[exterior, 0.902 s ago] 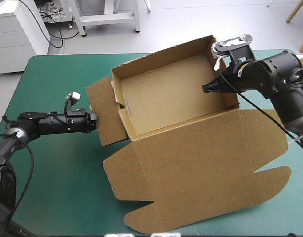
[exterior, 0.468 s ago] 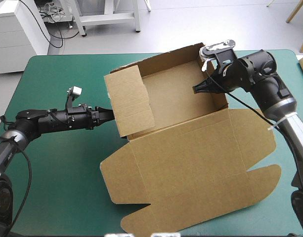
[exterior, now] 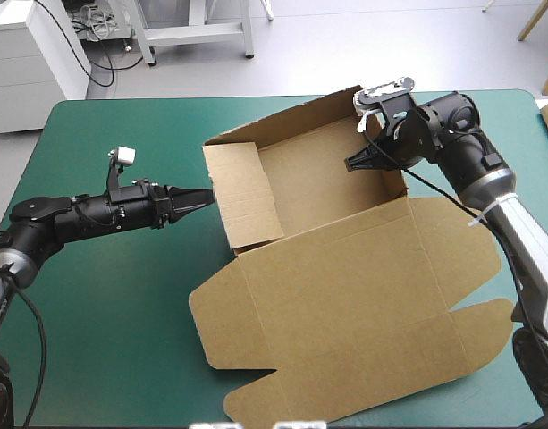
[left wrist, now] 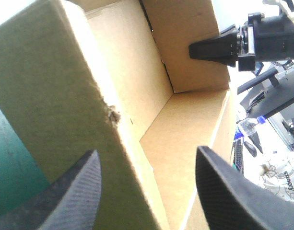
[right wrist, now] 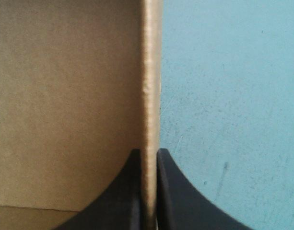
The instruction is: Fold the box
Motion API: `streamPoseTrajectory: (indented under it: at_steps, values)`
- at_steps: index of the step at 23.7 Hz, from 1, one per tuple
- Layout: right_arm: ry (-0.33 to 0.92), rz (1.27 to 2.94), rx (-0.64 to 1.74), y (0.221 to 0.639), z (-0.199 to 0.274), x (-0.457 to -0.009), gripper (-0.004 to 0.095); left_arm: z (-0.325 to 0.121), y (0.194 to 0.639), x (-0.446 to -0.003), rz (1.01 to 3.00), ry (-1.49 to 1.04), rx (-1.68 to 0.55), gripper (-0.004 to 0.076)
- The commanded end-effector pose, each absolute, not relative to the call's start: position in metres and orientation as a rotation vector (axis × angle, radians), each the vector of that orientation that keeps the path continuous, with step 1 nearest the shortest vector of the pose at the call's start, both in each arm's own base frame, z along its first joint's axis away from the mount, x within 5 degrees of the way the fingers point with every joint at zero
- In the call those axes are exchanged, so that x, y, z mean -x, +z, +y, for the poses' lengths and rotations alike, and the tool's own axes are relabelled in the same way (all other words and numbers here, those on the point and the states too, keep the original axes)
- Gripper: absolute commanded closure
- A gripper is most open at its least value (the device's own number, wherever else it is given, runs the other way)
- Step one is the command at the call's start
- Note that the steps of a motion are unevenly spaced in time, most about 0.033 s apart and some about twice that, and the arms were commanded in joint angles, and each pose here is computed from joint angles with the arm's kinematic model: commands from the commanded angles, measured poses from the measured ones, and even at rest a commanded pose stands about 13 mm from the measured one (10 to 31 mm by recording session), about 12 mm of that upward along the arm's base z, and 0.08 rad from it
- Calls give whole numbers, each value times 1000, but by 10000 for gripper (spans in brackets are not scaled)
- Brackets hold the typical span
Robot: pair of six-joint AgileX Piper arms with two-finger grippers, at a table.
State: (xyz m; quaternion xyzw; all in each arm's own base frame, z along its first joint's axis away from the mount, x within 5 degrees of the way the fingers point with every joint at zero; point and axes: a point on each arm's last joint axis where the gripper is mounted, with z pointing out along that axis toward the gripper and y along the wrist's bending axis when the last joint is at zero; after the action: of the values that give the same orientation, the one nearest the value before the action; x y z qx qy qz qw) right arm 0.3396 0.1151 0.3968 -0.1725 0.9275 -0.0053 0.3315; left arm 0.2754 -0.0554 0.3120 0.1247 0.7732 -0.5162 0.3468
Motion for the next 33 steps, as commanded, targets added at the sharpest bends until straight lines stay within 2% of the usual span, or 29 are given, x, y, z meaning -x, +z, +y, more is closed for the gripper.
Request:
streamPoseTrajectory:
  at_steps: [1,6,10,16,19,22,24,26,27,33]
  values:
    - [48,2294,413,423,116,-333,927,-61,337,-266,1892,-1462,-341,302]
    - [82,2284,371,424,124,-331,928,-60,334,-269,1976,-1425,-267,302]
    - [125,2236,408,427,143,-326,927,-66,334,-274,2163,-1256,-272,302]
    - [136,2216,394,429,154,-323,927,-81,353,-282,2288,-1022,-257,303]
    - [144,2243,373,427,155,-320,927,-92,367,-284,2372,-785,-212,375]
    - [159,2241,397,427,164,-316,927,-103,371,-283,2389,-597,-215,408]
    - [184,2254,402,426,172,-311,927,-109,370,-281,2408,-486,-191,488]
    - [190,2303,409,423,179,-303,927,-108,368,-280,2431,-392,-179,679]
    - [188,2323,411,422,181,-301,928,-107,368,-280,2432,-379,-184,729]
    - [177,2362,404,418,182,-298,928,-104,367,-283,2420,-328,-179,731]
